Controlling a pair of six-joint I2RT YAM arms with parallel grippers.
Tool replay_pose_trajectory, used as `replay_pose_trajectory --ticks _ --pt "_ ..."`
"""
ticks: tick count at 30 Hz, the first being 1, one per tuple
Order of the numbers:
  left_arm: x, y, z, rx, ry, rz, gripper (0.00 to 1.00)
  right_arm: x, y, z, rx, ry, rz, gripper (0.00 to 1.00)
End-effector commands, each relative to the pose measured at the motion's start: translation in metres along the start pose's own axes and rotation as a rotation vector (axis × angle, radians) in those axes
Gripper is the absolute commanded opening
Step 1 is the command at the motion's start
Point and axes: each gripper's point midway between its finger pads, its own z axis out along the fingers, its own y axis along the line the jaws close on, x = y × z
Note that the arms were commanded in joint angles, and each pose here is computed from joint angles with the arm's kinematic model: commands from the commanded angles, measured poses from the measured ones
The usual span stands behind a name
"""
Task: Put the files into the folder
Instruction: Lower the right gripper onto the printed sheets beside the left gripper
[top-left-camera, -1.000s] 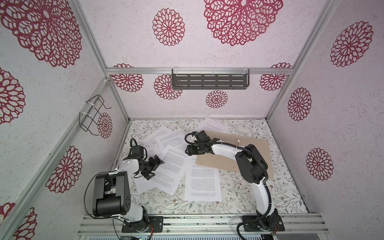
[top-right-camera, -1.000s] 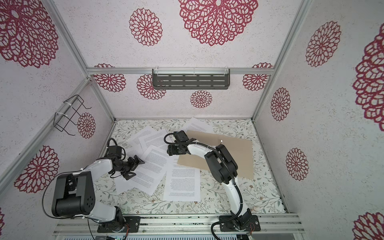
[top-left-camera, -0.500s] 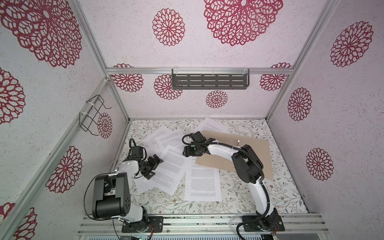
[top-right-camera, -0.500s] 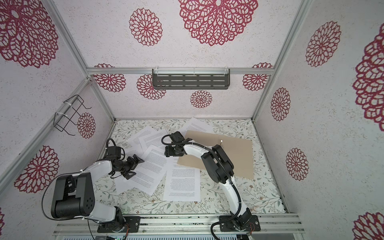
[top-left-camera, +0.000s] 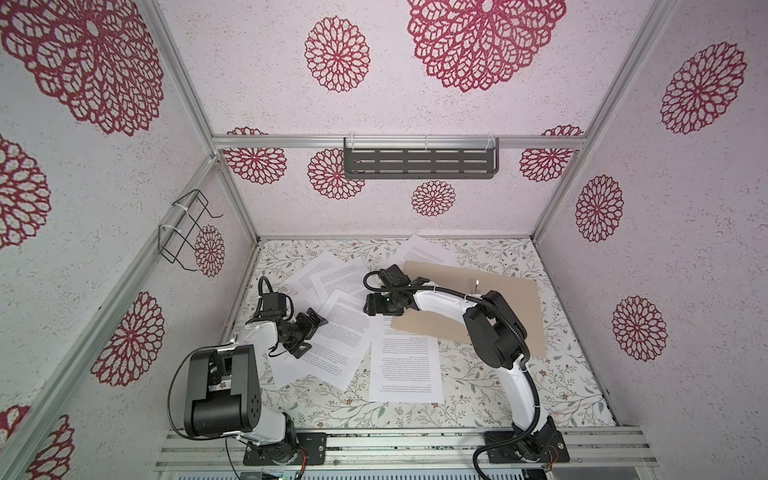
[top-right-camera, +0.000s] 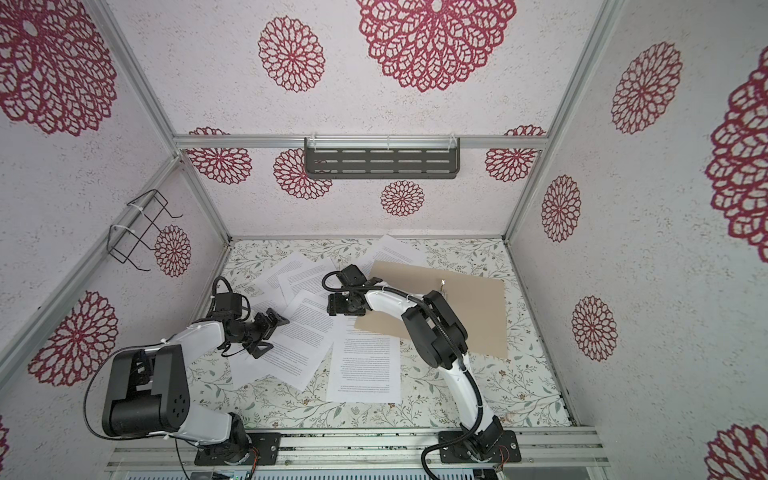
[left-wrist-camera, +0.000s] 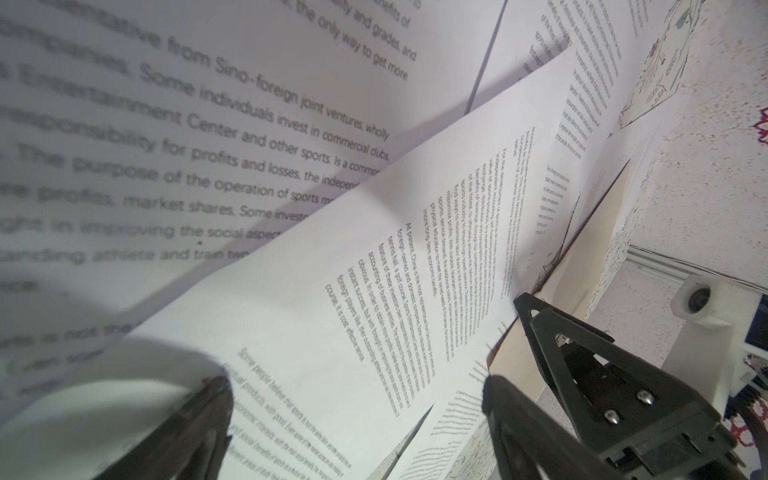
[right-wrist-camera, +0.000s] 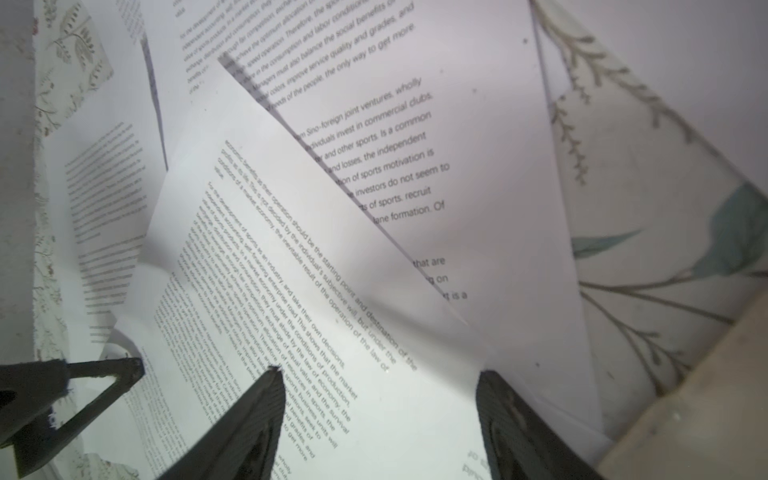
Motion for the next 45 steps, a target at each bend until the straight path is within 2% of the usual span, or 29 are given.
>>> replay_pose_trajectory --ticks 1,14,22,27,33,45 --pt "0.018 0.03 0.012 -0.087 0.053 -0.052 0.97 0.0 -0.018 -0.015 0.131 0.005 -0.04 0.76" --pt "0.018 0.03 0.012 -0.086 0.052 -0.053 0.97 0.018 -0.019 0.001 0.174 0.046 -0.059 0.73" --pt "0.018 0.029 0.014 -0.075 0.057 -0.058 0.97 0.032 0.015 0.021 0.006 0.111 0.006 0.73" --pt "0.021 0.031 0.017 -0.077 0.072 -0.069 0.97 0.026 0.034 0.011 -0.075 0.091 0.044 0.73" --pt "0.022 0.029 0.02 -0.061 0.09 -0.081 0.97 0.014 0.063 -0.002 -0.22 0.055 0.073 0.77" --pt "0.04 0.023 0.034 -0.069 0.143 -0.052 0.97 0.01 0.065 -0.005 -0.279 0.022 0.117 0.78"
